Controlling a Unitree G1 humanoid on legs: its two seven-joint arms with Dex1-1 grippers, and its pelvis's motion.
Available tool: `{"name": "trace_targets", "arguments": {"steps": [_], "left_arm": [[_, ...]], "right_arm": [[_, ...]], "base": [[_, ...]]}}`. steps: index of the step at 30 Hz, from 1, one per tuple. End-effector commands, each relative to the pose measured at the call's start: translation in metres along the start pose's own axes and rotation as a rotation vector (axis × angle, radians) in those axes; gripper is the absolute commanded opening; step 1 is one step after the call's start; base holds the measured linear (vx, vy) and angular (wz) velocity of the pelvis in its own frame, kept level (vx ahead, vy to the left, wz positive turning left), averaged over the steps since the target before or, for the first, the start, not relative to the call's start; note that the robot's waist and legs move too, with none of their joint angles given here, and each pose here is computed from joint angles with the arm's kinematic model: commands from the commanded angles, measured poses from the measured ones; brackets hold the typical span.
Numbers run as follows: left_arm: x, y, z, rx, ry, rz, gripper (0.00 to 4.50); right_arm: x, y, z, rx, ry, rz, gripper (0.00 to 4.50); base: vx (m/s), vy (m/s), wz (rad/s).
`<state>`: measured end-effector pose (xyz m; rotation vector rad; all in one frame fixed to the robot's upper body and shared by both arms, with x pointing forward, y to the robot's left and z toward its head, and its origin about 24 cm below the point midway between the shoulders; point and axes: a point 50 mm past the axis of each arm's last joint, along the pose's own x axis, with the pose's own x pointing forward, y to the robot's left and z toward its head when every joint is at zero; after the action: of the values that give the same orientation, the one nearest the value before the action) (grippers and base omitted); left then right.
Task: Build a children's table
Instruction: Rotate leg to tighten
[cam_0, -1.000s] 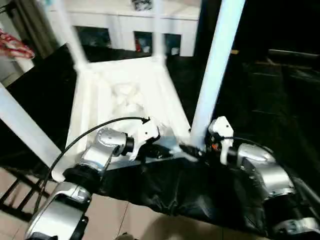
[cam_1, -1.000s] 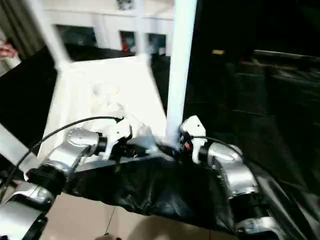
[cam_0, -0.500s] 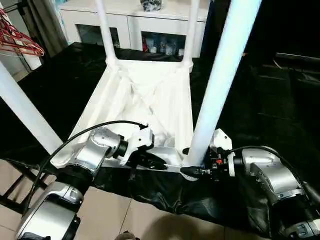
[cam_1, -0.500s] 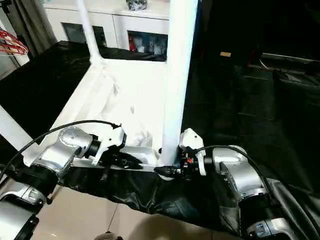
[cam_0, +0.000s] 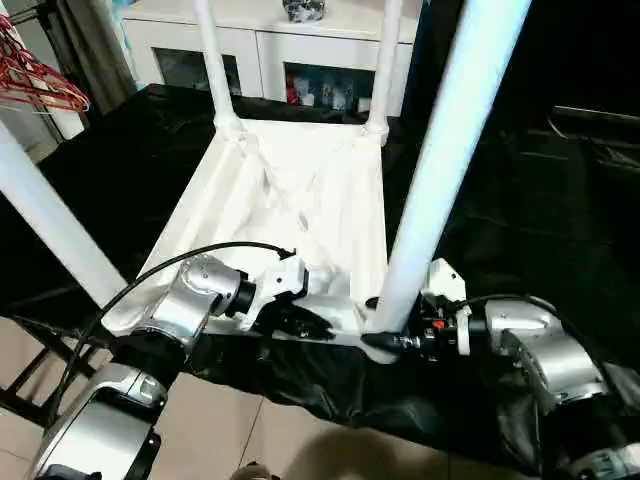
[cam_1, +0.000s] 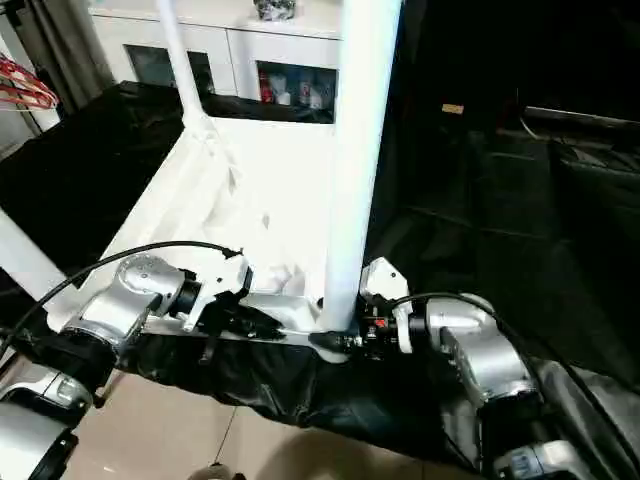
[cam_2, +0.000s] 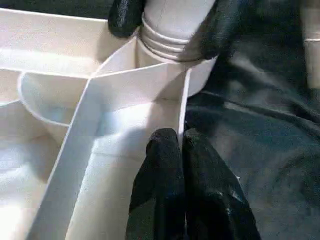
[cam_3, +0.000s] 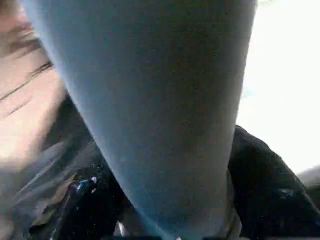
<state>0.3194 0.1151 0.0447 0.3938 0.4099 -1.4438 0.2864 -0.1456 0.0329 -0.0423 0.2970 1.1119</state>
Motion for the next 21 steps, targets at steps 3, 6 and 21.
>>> {"name": "trace_targets", "arguments": {"steps": [3,6,21], "left_arm": [[0.010,0.019,0.023,-0.018,-0.073,0.254,0.00],[0.021,0.020,0.031,-0.026,-0.095,0.318,0.00],[0.049,0.005,0.043,0.003,-0.121,0.350,0.00]], "right_arm": [[0.026,0.011,-0.017,0.075,0.014,-0.100,2.58],[0.039,0.014,-0.021,0.127,0.000,-0.207,2.57],[0.066,0.010,-0.007,0.141,-0.098,-0.470,3.59]], "base": [[0.000,0.000,0.00],[0.000,0.000,0.00],[0.000,0.000,0.00]]}}
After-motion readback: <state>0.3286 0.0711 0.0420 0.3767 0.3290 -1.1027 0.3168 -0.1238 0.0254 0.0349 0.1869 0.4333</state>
